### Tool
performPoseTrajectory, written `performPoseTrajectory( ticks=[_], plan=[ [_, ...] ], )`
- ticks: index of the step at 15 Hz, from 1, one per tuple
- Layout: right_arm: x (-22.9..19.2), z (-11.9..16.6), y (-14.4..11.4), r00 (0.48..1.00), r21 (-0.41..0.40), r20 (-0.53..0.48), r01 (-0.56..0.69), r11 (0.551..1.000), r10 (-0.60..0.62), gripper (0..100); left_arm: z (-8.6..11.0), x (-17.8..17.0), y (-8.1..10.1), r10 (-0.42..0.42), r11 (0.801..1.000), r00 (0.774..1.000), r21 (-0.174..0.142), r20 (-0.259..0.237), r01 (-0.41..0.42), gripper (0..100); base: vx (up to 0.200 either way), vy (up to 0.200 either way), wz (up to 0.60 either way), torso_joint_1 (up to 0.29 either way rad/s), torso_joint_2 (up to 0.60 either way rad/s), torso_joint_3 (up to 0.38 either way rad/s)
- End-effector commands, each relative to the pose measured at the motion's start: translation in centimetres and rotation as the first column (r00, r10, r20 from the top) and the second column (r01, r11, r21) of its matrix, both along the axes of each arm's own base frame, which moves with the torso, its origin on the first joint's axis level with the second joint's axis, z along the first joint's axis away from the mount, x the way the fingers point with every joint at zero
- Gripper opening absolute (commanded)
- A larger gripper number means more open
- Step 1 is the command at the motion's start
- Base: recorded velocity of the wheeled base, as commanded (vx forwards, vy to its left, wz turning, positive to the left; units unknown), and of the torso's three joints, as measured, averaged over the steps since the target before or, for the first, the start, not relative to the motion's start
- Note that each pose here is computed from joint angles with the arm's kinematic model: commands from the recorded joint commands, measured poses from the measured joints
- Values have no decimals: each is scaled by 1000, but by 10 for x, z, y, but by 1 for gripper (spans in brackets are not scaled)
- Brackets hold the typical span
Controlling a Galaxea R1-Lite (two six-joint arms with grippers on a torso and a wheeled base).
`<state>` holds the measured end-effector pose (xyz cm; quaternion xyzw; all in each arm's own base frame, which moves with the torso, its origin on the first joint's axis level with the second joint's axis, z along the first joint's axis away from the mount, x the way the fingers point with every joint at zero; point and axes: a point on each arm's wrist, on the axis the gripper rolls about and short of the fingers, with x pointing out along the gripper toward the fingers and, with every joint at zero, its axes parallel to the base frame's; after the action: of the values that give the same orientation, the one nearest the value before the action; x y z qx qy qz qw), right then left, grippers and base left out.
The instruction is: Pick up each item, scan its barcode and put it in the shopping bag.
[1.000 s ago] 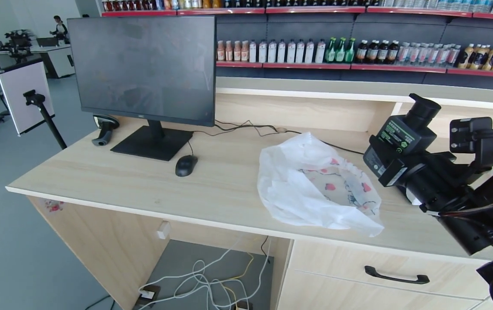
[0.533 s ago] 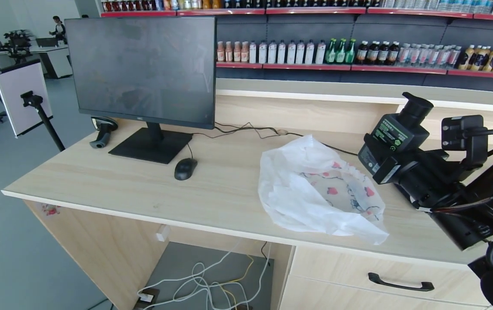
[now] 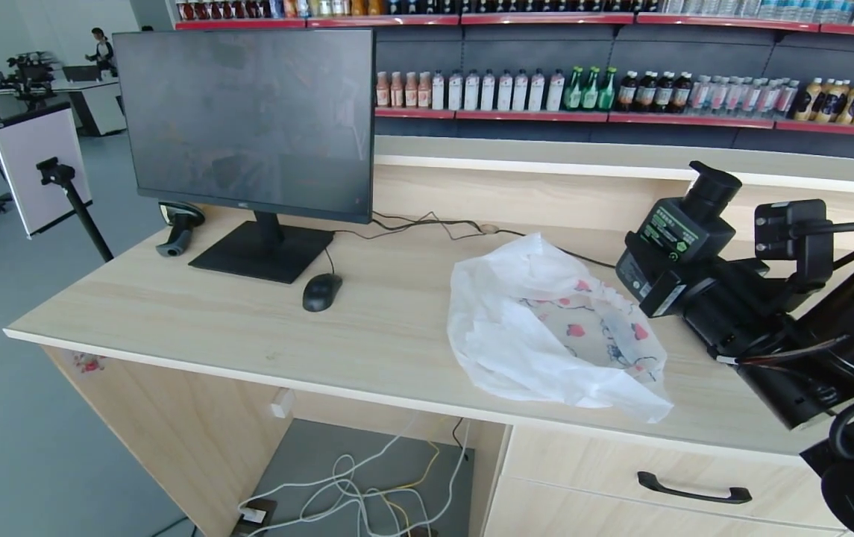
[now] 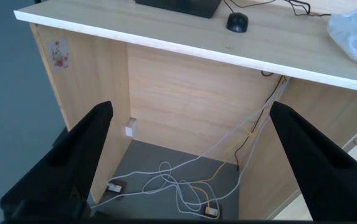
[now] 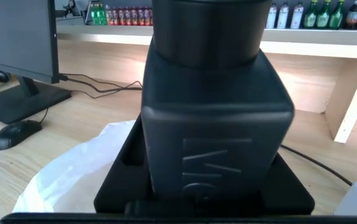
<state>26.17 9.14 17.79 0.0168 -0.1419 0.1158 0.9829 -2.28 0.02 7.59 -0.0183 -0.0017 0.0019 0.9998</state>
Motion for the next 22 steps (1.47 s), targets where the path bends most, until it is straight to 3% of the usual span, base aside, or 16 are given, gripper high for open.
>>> performPoseTrajectory(
  ticks=[1,5,7,9,11,13,16,18,22],
  plan=[
    [0,-3,0,1000,-3,-9,1,1000,-1,0,0,0,0,1,1000,1000,0,3,-1,100,0,0,0,0,0,0],
    [-2,-8,-3,999,11,-37,3,1000,-2,0,0,0,0,1,1000,1000,-2,3,-1,100,0,0,0,0,0,0],
    [-6,-17,-6,995,66,-91,-28,997,33,0,0,0,0,1,1000,1000,-2,3,-1,100,0,0,0,0,0,0],
    [-4,-26,-1,974,157,-146,-152,976,175,0,0,0,0,1,1000,1000,0,3,-1,100,0,0,0,0,0,0],
    [1,-31,0,960,259,-176,-166,951,216,0,0,0,0,1,1000,1000,0,3,-1,100,0,0,0,0,0,0],
    [16,-34,6,943,408,-190,-176,896,272,0,0,0,0,1,1000,1000,3,3,-1,100,0,0,0,0,0,0],
    [44,-39,15,936,519,-174,-178,836,307,0,0,0,0,1,1000,1000,3,3,-1,100,0,0,0,0,0,0],
    [56,-53,16,928,545,-208,-153,824,310,0,0,0,0,1,1000,1000,3,4,-1,100,0,0,0,0,0,0],
    [73,-87,12,914,524,-294,-91,847,280,0,0,0,0,1,1000,1000,4,4,-1,100,0,0,0,0,0,0]
  ],
)
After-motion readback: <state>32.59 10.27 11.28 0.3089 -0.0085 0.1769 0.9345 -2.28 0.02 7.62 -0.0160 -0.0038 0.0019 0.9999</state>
